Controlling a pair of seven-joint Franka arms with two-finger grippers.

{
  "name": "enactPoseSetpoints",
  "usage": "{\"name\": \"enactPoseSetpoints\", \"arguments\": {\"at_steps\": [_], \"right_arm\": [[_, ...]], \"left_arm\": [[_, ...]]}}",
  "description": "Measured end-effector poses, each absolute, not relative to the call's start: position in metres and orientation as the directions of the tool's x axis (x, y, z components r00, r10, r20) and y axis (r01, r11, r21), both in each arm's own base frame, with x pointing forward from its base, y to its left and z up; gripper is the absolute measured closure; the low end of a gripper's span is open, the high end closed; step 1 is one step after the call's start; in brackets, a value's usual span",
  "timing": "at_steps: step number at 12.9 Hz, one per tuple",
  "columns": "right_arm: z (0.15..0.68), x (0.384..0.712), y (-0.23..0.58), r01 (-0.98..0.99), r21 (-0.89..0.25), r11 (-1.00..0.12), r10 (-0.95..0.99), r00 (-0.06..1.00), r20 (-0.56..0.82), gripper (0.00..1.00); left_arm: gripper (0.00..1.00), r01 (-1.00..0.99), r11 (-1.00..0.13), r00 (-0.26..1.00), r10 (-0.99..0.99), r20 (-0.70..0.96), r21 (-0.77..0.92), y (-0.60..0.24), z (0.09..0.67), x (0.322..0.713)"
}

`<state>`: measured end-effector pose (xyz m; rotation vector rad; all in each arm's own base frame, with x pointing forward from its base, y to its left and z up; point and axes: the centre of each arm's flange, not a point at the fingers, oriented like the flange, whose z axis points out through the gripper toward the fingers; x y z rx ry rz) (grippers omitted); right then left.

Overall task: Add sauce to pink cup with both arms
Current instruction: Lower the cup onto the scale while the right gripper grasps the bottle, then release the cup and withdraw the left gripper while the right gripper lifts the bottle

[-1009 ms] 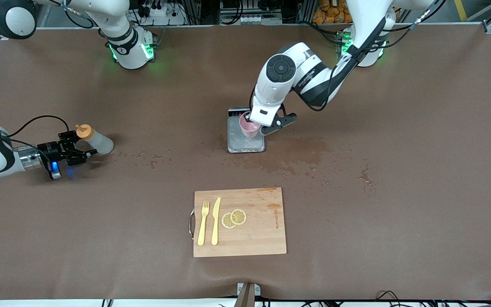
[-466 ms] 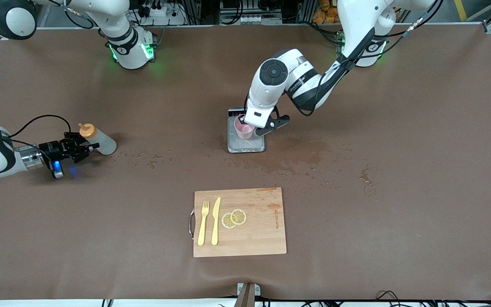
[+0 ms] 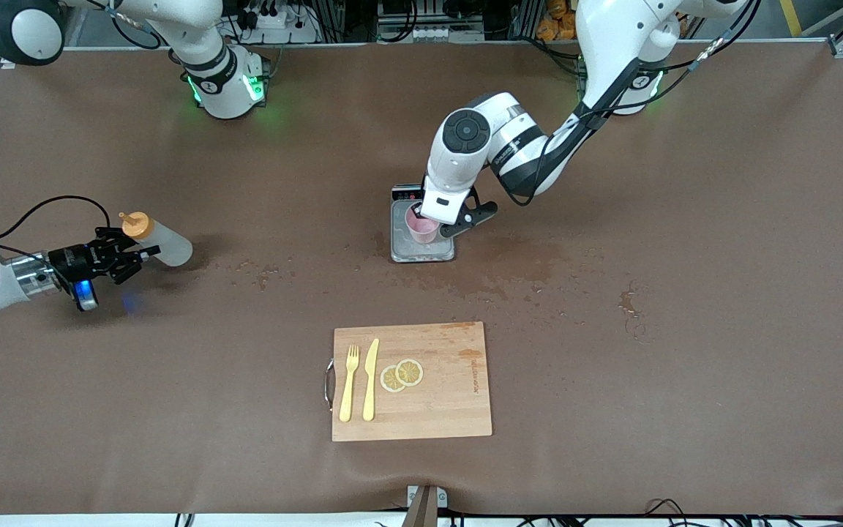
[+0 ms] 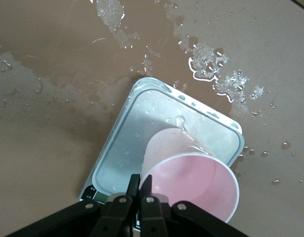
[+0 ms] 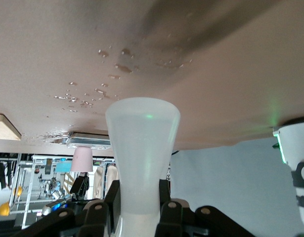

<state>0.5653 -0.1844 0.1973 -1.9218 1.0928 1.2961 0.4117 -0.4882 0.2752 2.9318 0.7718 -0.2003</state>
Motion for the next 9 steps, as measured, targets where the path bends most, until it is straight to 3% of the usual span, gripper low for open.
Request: {"name": "enactPoseSetpoints", "arguments": {"at_steps": [2, 6, 9], "right_arm": [[0.217, 0.577, -0.166, -0.863, 0.047, -0.503, -0.360, 0.159, -0.919, 0.66], [0.287, 0.603, -0.097, -0.846, 0.182, -0.500, -0.501, 0.111, -0.858, 0.66], [0.324, 0.615, -0.034, -0.832, 0.282, -0.477, -0.605, 0.079, -0.793, 0.66]], "left_arm": [[0.92, 0.502, -0.862, 0.860, 0.488, -0.153, 0.068, -0.489, 0.276, 0.413], [0.48, 0.509, -0.856, 0.857, 0.495, -0.144, 0.086, -0.488, 0.285, 0.422], [0.16, 0.486, -0.868, 0.874, 0.479, -0.083, 0.107, -0.458, 0.337, 0.461]]}}
